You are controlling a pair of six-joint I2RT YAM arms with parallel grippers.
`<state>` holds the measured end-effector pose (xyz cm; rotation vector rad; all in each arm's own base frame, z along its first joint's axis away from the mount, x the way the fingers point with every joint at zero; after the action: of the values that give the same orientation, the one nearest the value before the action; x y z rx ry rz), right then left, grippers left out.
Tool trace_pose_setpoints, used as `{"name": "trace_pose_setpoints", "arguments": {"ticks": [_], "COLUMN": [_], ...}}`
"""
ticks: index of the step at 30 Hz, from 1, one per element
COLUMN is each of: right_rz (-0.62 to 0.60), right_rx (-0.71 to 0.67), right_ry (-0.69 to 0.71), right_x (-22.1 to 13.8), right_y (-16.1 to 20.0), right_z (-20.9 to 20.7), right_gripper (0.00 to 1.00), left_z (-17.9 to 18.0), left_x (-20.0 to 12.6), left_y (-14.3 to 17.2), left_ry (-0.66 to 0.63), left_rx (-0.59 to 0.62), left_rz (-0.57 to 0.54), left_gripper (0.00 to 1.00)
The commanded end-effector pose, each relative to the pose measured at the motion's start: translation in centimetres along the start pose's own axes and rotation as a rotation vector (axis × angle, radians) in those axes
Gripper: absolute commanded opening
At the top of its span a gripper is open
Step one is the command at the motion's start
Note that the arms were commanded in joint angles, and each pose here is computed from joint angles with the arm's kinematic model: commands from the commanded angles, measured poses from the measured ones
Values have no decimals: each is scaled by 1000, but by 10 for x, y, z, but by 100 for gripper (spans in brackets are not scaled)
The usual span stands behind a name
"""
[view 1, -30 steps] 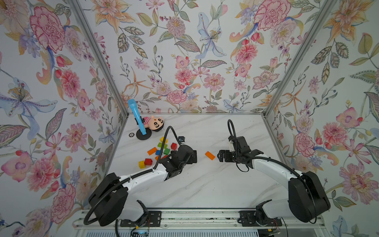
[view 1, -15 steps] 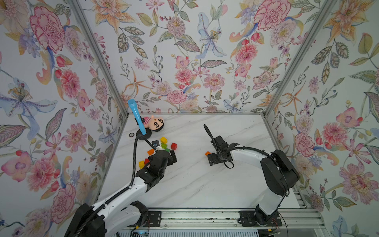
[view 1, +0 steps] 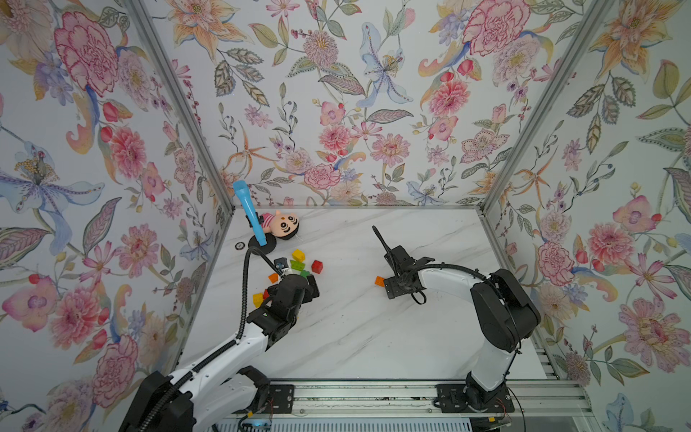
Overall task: Assemble the letter p with lego
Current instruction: Pick up the lego brick from the center of the board.
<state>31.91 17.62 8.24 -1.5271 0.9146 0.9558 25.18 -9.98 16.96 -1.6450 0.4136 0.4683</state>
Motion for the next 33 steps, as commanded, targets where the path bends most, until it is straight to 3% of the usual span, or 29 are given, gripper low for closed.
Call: {"name": "trace_pose_setpoints", "arguments": {"ticks": [1, 10, 16, 21, 28, 33], "right_rz": [17, 5, -44, -122, -233, -276], "right_rx": [-3, 20, 17, 43, 83, 112], "right_ry": [22, -31, -130, -216, -274, -279], "right_x": [6, 3, -29, -59, -89, -98], "right_y": [-3, -10, -5, -1, -7, -8], "right_z": [-5, -3, 2, -1, -10, -21], "right_gripper": [95, 95, 95, 95, 95, 95], "left_z": [7, 3, 10, 19, 33, 38], "left_x": [2, 4, -6, -19, -15, -2], "left_y": [6, 13, 41, 70, 89, 96], "left_ry": [-35, -31, -84, -181, -206, -147], "left_rx": [31, 110, 147, 205, 213, 159], "left_rz": [29, 131, 336, 427, 478, 515], "left_gripper": [99, 99, 99, 99, 98, 90]}}
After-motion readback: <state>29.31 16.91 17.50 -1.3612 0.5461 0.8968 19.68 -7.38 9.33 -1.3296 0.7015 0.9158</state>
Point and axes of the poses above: each gripper's point midway between its finger pads, its own x axis out along the fingers, its own z axis along the line the jaws close on, y = z × x, the point moved 6 cm from there along -x, back along the fingers, and after that the axes turned 9 degrees about x, right-handed, at the moved point
